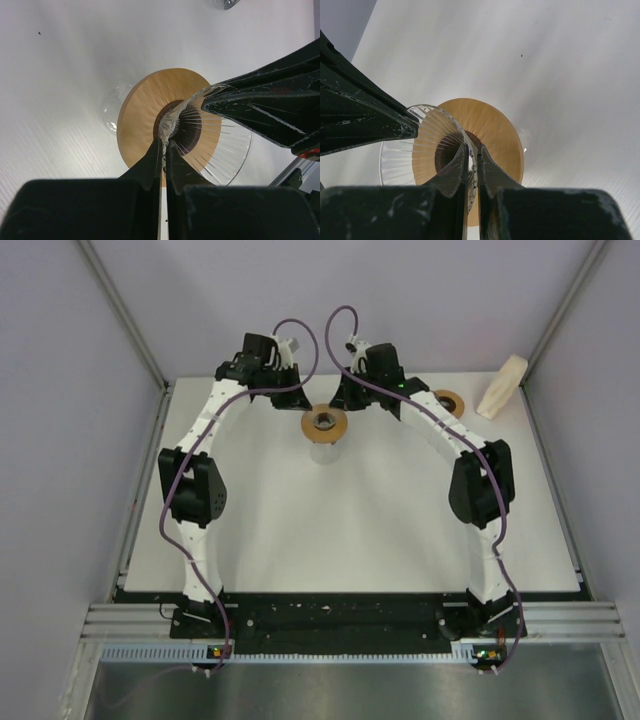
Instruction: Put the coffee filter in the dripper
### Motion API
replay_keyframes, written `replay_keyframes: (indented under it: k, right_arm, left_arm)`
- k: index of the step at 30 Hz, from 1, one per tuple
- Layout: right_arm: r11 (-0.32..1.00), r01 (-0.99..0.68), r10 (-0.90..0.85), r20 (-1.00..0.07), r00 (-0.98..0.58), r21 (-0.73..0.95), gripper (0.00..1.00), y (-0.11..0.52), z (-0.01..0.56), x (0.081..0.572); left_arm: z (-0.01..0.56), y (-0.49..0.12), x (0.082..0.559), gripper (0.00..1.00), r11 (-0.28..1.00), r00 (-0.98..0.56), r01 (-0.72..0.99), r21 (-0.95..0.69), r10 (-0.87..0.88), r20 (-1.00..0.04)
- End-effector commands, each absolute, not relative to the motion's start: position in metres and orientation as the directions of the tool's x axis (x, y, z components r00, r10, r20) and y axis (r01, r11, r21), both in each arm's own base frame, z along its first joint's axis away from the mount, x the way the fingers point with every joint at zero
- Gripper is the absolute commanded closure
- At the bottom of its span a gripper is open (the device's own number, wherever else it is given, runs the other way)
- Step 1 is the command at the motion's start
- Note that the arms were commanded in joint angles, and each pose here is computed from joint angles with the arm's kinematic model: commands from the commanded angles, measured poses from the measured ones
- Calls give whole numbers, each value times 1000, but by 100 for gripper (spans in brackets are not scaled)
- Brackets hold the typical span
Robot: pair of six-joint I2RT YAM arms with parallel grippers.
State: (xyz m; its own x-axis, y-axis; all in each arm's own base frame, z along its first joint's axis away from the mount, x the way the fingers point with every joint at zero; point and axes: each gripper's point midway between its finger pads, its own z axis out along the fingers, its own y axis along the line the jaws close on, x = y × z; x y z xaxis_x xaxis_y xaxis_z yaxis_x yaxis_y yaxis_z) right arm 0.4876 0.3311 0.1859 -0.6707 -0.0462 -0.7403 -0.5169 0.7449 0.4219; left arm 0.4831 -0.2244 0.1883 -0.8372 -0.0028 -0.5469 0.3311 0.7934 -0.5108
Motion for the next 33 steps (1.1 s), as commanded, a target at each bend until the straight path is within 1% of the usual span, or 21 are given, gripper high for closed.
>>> replay_keyframes:
  k: [1,4,6,9,10,13,17,18,22,24,29,31,33]
  right_arm:
    - [859,-356,-211,-379,-901,368,100,293,23,423]
    - [859,-363,-208,-404,-891,360,100,293,33,426]
    - [863,-365,-211,-406,-889,350,100,291,31,427]
    - [844,-383,-228,-395,-890,375,100,293,19,416]
    - [844,-385,-222,-410,-884,373,100,293,18,414]
    - [847,-389,-199,-462,-864,362,100,291,11,416]
    - [862,-389,-204,-480,-854,326,100,283,-1,418]
    - [862,-386,-201,-478,-855,328,100,284,-3,417]
    - [869,-363,-193,-445,-874,336,100,280,-16,414]
    - [874,-352,-196,-423,-885,334,100,276,-27,409]
    - [883,-335,-191,-400,-896,328,100,270,-37,402]
    - [873,-341,-184,-412,-892,349,100,277,-26,406]
    - [862,-360,-182,-446,-877,356,100,286,-2,416]
  left_arm:
    - [51,-191,422,100,905,-987,129,-405,78,-139]
    - [63,-193,427,100,902,-981,148,-405,81,-179]
    - [63,-191,427,100,906,-980,148,-397,81,-180]
    - [57,-185,422,100,917,-982,150,-369,95,-165]
    - [57,-183,422,100,922,-980,157,-353,100,-173]
    - [69,-183,427,100,920,-969,178,-348,103,-225]
    - [82,-185,429,100,923,-950,222,-316,132,-282]
    - [81,-186,428,100,921,-950,228,-317,138,-281]
    - [61,-188,416,100,915,-969,205,-349,140,-203]
    - [55,-186,414,100,920,-973,195,-339,137,-185]
    - [54,-182,415,100,925,-971,202,-321,145,-192]
    - [59,-182,417,100,925,-968,207,-320,145,-205]
    - [71,-185,421,100,919,-962,217,-330,143,-234]
